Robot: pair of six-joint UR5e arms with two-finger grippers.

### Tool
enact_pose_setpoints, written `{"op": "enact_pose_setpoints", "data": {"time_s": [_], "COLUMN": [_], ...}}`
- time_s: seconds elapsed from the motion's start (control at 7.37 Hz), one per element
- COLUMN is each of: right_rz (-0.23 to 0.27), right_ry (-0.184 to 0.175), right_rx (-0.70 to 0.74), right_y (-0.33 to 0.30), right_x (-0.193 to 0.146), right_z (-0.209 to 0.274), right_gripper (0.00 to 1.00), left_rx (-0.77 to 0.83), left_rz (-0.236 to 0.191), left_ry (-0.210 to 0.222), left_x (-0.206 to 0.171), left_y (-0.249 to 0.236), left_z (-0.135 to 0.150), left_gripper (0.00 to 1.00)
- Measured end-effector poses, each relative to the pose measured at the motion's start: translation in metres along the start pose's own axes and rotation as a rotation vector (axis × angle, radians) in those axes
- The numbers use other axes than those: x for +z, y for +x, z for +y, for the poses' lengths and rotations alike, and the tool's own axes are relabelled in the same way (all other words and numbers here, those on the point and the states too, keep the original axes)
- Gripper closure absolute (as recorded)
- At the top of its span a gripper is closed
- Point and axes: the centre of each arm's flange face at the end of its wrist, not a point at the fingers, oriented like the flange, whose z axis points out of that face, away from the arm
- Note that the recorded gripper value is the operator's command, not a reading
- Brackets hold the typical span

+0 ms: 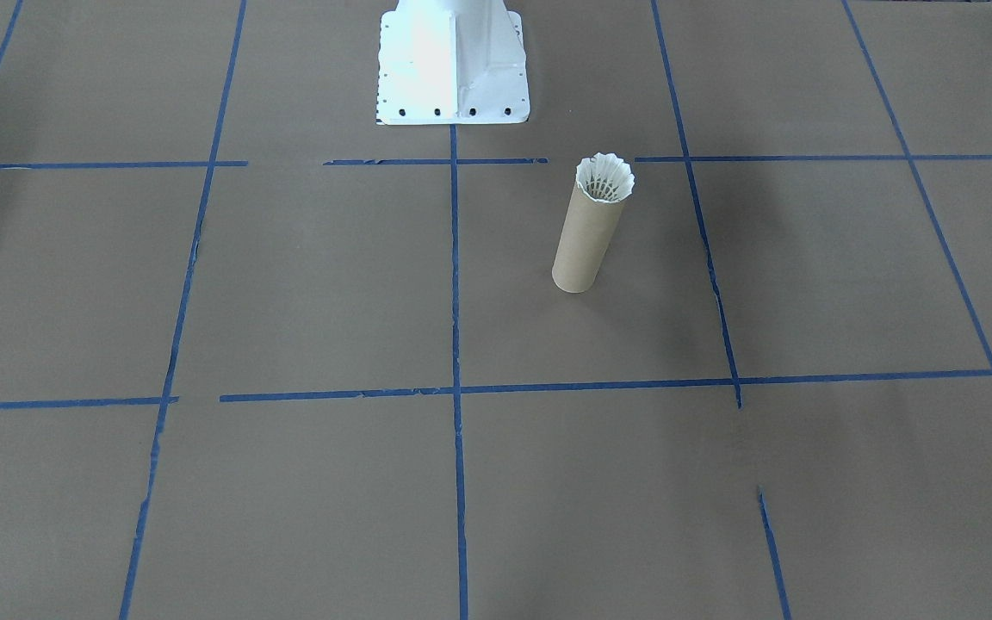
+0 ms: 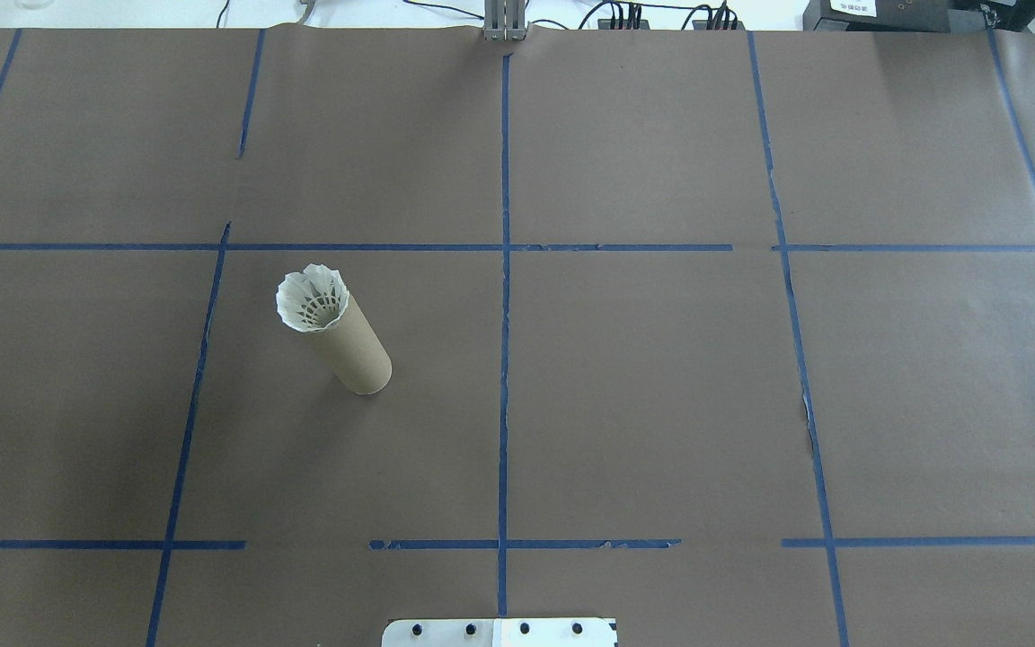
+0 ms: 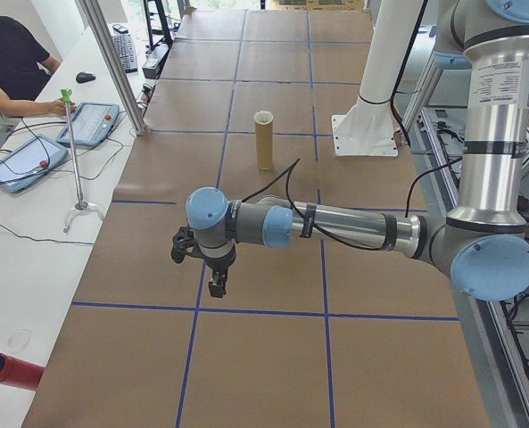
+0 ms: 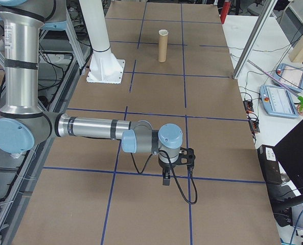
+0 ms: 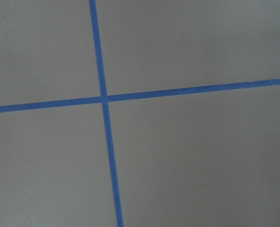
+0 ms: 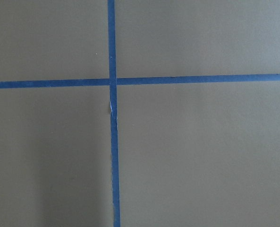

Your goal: Collect badminton balls into bucket

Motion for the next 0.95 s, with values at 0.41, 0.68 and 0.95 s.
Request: {"op": "enact_pose_setpoints", "data": {"time_s": [0.41,0.68,0.95], "right_rz": [0.000,0.000,0.000], "right_ry": [0.000,0.000,0.000], "right_rx": [0.000,0.000,0.000], "right_y": [0.000,0.000,0.000], "right_x": [0.000,0.000,0.000], "right_z": [0.000,0.000,0.000], "right_gripper": [0.00,0.00,0.00], "left_rx": [-0.046,-0.082,-0.105], "left_rz": [-0.013,-0.014,-0.015], "left_ry": [-0.033,-0.032,-0.025], "left_x": [0.014,0.014,0.011], "left_y": [-0.042,-0.043,-0.040], "left_z": [0.009,0.007,0.004], "left_gripper": [0.00,0.00,0.00]}}
